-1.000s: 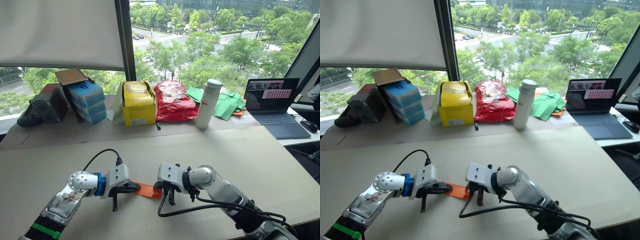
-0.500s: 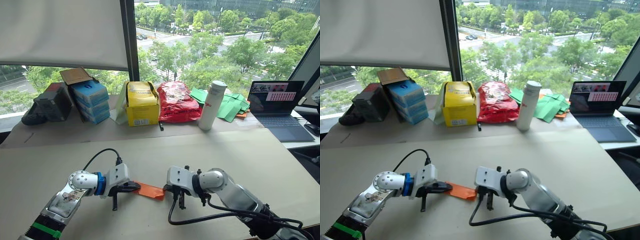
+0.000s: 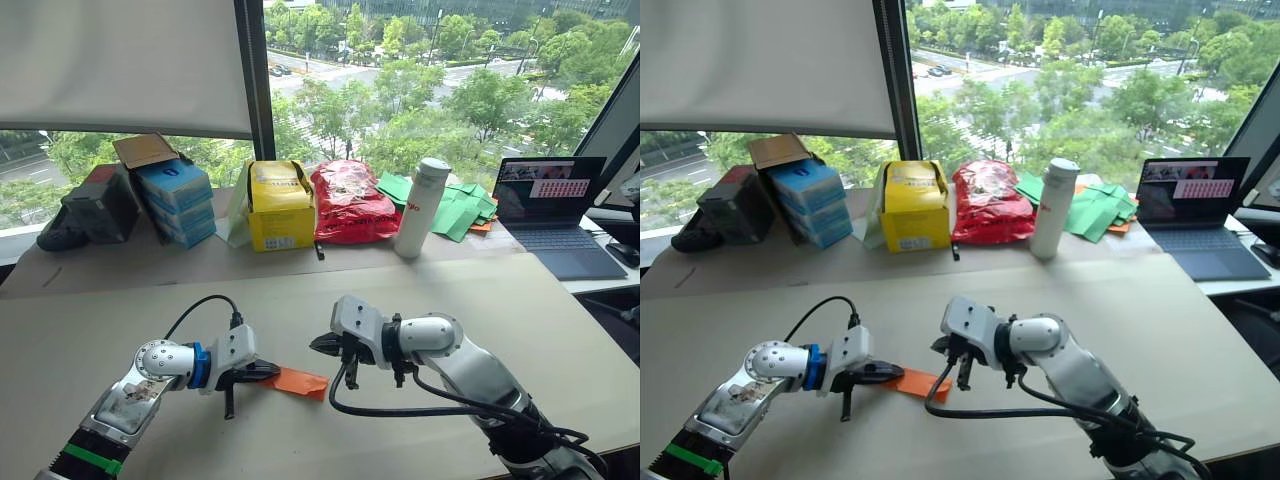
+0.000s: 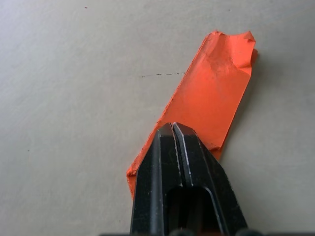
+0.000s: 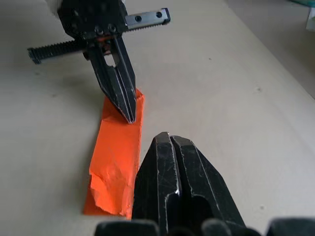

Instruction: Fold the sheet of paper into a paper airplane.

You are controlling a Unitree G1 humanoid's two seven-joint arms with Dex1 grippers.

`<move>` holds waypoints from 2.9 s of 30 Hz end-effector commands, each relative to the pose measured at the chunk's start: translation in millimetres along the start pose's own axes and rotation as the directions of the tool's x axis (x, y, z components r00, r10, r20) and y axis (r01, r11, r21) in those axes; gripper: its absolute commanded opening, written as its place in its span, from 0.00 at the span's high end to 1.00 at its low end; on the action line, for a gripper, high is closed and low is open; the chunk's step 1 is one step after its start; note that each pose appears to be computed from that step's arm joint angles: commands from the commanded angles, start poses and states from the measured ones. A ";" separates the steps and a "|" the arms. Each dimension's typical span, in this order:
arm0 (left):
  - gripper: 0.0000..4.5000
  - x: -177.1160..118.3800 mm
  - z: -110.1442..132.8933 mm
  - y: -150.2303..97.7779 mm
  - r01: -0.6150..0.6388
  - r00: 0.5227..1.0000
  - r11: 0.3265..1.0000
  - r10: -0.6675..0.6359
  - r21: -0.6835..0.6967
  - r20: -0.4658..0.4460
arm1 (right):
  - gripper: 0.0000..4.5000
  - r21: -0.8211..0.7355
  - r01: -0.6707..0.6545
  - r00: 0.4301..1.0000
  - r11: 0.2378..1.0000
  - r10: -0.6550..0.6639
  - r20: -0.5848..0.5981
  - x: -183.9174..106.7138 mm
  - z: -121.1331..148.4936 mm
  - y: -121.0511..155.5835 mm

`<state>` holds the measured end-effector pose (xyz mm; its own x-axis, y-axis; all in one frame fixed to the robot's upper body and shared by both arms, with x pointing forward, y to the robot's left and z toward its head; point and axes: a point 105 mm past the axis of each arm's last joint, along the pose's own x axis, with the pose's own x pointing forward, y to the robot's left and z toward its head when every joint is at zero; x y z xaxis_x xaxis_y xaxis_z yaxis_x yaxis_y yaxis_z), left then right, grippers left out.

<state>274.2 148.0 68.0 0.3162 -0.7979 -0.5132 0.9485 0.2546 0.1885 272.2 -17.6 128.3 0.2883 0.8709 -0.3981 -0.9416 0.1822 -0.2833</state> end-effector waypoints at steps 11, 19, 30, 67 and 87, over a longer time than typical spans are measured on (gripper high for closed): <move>1.00 2.4 5.6 -1.4 0.019 1.000 0.999 -0.019 -0.045 -0.003 | 1.00 0.091 -0.076 0.968 0.993 0.095 -0.232 19.2 -69.6 22.9; 1.00 10.5 29.1 -2.2 0.060 0.996 0.998 -0.058 -0.029 0.065 | 1.00 0.092 -0.081 0.967 0.992 0.101 -0.234 20.3 -68.8 22.8; 1.00 26.9 10.7 -2.5 0.110 0.994 0.994 -0.109 0.029 -0.027 | 1.00 0.077 -0.073 0.964 0.994 0.090 -0.248 17.6 -68.4 20.9; 1.00 -38.9 -22.5 20.3 -0.120 0.991 0.991 0.115 -0.066 -0.075 | 1.00 0.035 -0.007 0.993 0.999 0.011 -0.115 12.7 -37.9 4.3; 0.21 -83.9 19.4 -23.7 -0.061 0.990 0.934 0.102 -0.352 0.099 | 0.12 0.152 -0.266 0.957 0.952 0.242 0.158 -42.0 4.3 59.0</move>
<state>227.3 203.0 114.0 0.4279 -0.8007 -0.4192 0.8548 0.5092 -0.1002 218.6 -46.0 129.8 0.1167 0.9380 -0.3263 -0.9924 0.0971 -0.0760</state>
